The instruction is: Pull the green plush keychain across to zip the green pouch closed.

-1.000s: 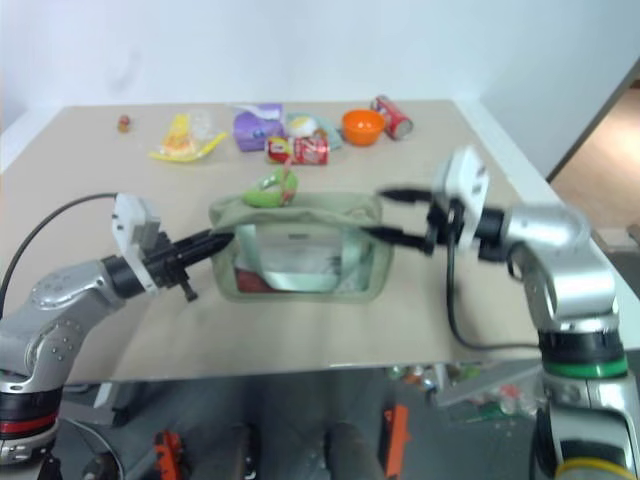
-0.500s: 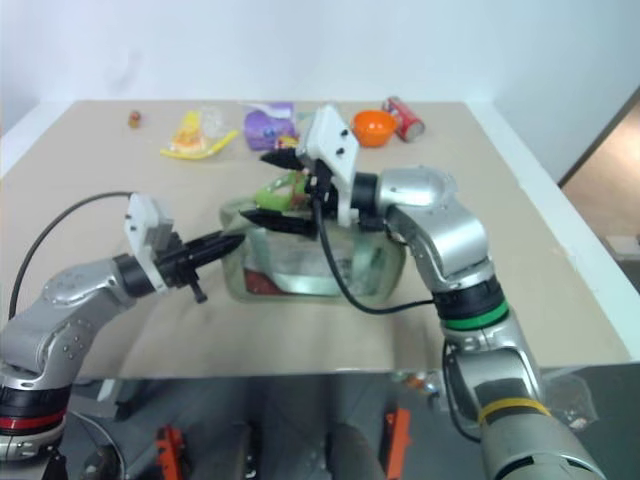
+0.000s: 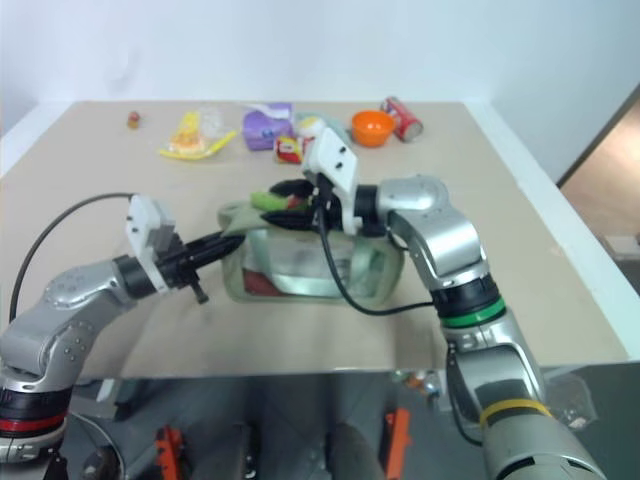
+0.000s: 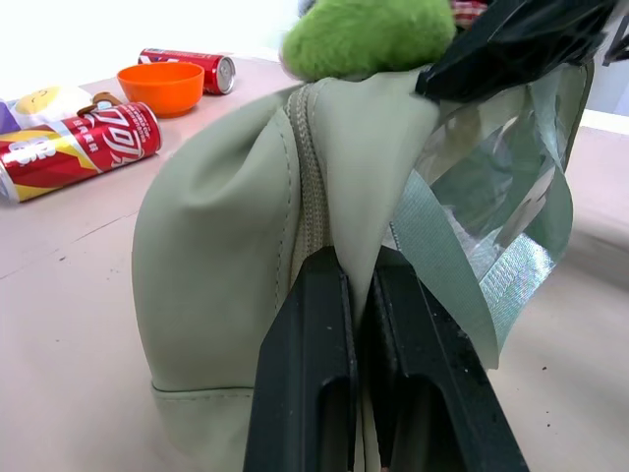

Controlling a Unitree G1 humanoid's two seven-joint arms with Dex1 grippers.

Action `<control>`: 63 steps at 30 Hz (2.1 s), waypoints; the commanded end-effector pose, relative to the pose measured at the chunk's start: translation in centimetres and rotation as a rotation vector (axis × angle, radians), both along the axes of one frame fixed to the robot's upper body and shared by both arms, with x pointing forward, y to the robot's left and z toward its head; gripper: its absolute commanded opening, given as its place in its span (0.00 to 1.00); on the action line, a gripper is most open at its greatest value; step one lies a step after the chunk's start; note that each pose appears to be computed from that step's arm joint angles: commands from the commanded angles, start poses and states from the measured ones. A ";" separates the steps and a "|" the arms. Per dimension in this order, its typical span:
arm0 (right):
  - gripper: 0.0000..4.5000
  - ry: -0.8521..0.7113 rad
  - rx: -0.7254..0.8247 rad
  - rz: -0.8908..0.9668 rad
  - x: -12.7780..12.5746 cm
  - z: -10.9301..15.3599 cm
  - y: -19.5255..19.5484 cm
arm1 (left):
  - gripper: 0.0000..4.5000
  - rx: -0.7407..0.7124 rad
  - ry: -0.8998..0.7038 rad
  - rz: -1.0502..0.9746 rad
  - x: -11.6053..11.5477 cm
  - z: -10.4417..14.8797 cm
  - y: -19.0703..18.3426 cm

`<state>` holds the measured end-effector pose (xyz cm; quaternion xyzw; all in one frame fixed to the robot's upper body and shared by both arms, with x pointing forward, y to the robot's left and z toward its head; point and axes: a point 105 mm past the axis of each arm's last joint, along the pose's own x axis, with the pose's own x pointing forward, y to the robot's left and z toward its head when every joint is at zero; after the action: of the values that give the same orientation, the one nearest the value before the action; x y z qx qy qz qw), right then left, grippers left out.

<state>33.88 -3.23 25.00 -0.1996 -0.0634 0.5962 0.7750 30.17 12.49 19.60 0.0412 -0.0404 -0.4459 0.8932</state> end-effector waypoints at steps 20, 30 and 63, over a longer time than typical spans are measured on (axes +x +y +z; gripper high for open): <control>0.24 0.018 0.197 -0.009 -1.5 4.6 -2.7 | 0.00 0.025 0.005 -0.015 0.3 -0.5 -0.8; 0.62 0.007 0.159 -0.003 -1.9 3.2 -2.3 | 0.00 0.033 0.004 -0.012 0.6 -0.7 -0.5; 0.62 -0.121 -0.133 0.094 3.5 3.6 -3.9 | 0.00 0.094 0.112 -0.091 -2.9 -3.4 -0.5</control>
<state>38.38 -7.17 27.01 -0.2644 -0.0554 0.6075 0.7470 27.27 11.56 18.19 0.0591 -0.0215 -0.4928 0.8679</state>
